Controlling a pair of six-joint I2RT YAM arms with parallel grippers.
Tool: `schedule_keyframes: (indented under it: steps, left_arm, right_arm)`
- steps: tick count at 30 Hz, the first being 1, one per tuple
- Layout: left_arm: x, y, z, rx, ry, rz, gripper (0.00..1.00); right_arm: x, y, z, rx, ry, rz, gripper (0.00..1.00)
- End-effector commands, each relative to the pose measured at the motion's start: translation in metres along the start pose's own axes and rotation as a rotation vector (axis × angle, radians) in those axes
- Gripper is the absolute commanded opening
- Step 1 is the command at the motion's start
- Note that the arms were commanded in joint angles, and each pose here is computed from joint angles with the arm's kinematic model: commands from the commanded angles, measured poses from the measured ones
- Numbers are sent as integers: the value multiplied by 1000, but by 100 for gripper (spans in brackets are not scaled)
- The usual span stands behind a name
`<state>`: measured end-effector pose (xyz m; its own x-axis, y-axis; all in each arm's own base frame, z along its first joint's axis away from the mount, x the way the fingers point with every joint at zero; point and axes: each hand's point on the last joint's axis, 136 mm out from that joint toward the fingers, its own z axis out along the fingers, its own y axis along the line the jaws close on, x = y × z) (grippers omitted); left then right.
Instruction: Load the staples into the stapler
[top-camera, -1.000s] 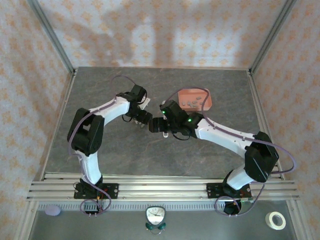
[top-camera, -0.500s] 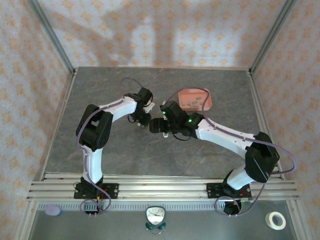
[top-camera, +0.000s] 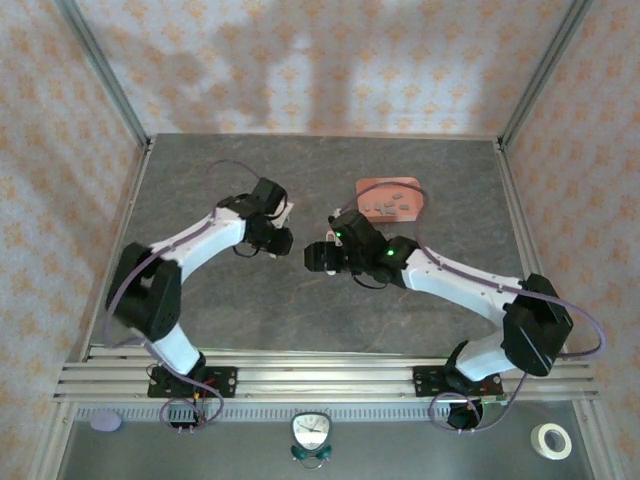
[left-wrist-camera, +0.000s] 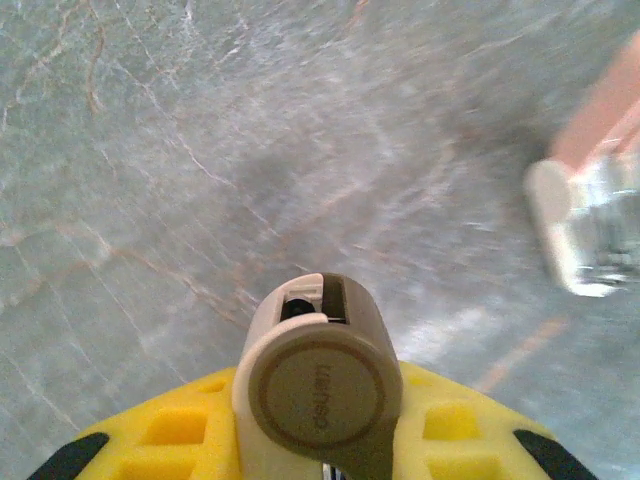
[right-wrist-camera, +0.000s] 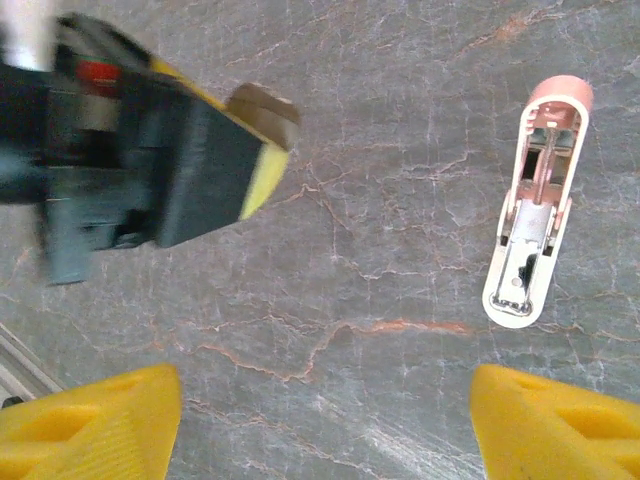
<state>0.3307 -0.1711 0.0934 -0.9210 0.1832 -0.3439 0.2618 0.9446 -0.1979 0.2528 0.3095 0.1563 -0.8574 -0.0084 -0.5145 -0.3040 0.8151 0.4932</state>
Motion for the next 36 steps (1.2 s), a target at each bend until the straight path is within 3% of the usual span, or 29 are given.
schedule_keyframes:
  steps: [1,6,10,16,21,27,36]
  left_arm:
    - [-2,-27,-21,194,-98,-188,27]
    - [11,-45,-56,338,-276,-65,26]
    - [32,-58,-87,390,-424,239,24]
    - [64,-57,-111,287,-575,722,18]
    - [72,-45,-110,168,-548,922,19]
    - [72,-45,-111,143,-556,1016,19]
    - [77,-52,-112,196,-566,1016,19]
  right_arm:
    - [-13,11,-11,-92,-103,49,75]
    - [-14,10,-23,-165,-145,96,74]
    - [-15,25,-29,-268,-72,112,72]
    - [-10,55,-38,-367,59,89,69]
    - [2,77,-42,-380,128,32,66]
    - [19,94,-27,-367,186,-3,67]
    - [15,111,-13,-430,183,12,66]
